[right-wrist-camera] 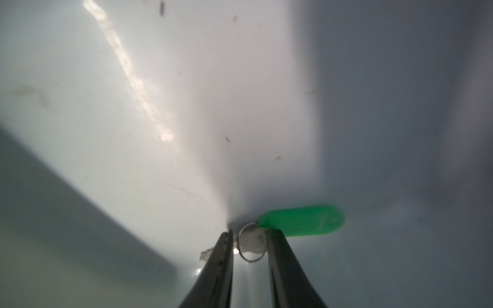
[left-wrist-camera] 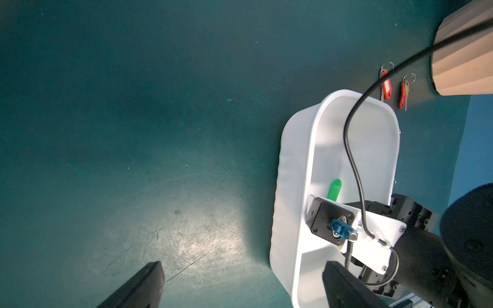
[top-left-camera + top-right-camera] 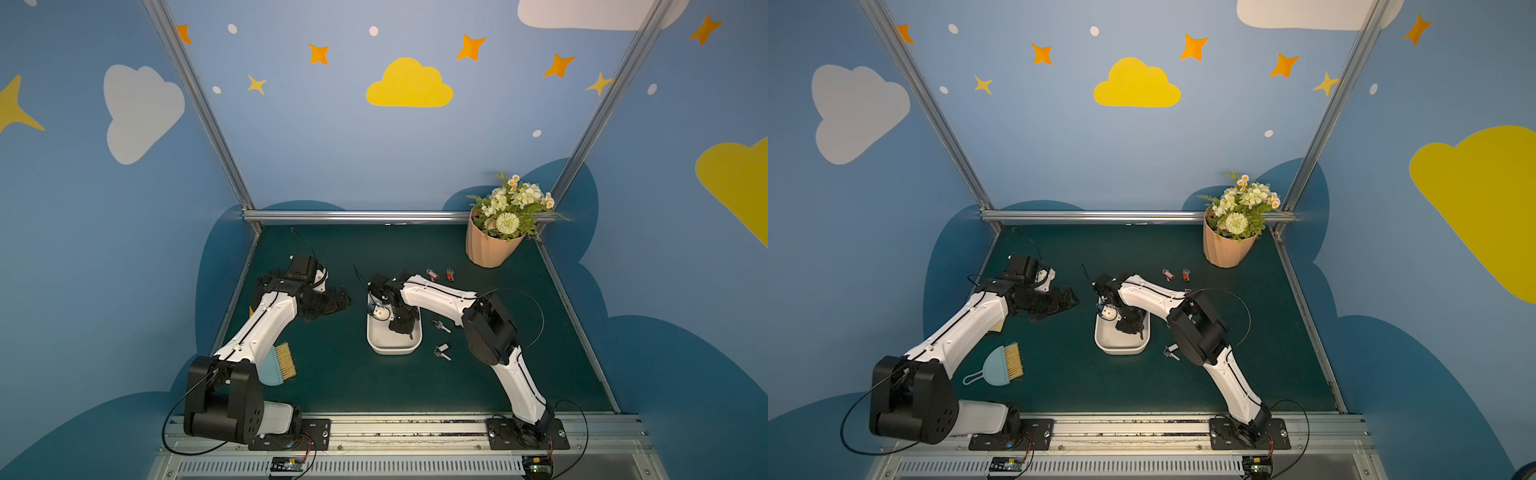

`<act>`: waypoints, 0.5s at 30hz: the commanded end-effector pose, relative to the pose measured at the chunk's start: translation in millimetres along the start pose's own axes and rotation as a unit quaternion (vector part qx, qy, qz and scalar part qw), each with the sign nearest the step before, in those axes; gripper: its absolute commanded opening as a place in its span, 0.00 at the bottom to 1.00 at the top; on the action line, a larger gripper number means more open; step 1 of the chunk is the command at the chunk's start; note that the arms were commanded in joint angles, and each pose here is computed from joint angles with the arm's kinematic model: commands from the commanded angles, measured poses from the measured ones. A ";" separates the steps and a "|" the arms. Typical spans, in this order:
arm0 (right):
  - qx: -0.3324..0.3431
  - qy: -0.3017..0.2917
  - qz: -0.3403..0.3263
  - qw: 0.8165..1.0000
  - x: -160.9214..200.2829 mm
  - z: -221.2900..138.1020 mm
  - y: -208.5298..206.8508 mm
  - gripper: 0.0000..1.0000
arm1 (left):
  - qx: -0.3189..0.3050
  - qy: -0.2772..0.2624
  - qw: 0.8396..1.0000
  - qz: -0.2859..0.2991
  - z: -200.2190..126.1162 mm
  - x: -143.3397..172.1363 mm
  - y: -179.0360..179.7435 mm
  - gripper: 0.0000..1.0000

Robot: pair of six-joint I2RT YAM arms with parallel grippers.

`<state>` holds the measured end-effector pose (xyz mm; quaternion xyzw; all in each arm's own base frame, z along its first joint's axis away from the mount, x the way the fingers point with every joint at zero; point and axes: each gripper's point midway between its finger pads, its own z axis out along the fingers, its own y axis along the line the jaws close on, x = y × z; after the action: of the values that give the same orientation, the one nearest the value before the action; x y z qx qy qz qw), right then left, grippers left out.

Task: Take the keys out of the storage box
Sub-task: Pick up the key from the storage box.

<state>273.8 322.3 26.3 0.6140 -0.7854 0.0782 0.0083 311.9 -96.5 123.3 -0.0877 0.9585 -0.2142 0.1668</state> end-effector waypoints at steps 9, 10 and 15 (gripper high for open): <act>0.031 -0.029 0.028 0.999 -0.7 -33.5 -19.8 0.02 | 0.010 0.000 1.000 -0.006 -1.0 -4.6 -4.3 0.99; 0.034 -0.032 0.030 0.998 -0.4 -35.7 -21.9 0.00 | 0.012 -0.001 1.000 -0.006 -1.0 -5.4 -4.8 0.99; 0.040 -0.043 0.037 0.998 0.4 -47.2 -27.0 0.00 | 0.012 -0.003 1.000 -0.005 -2.0 -6.3 -5.7 0.99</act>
<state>288.4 318.9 42.3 0.5977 -0.7965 0.0897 -0.0171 312.6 -97.8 122.1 -0.0909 0.9577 -0.2184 0.1637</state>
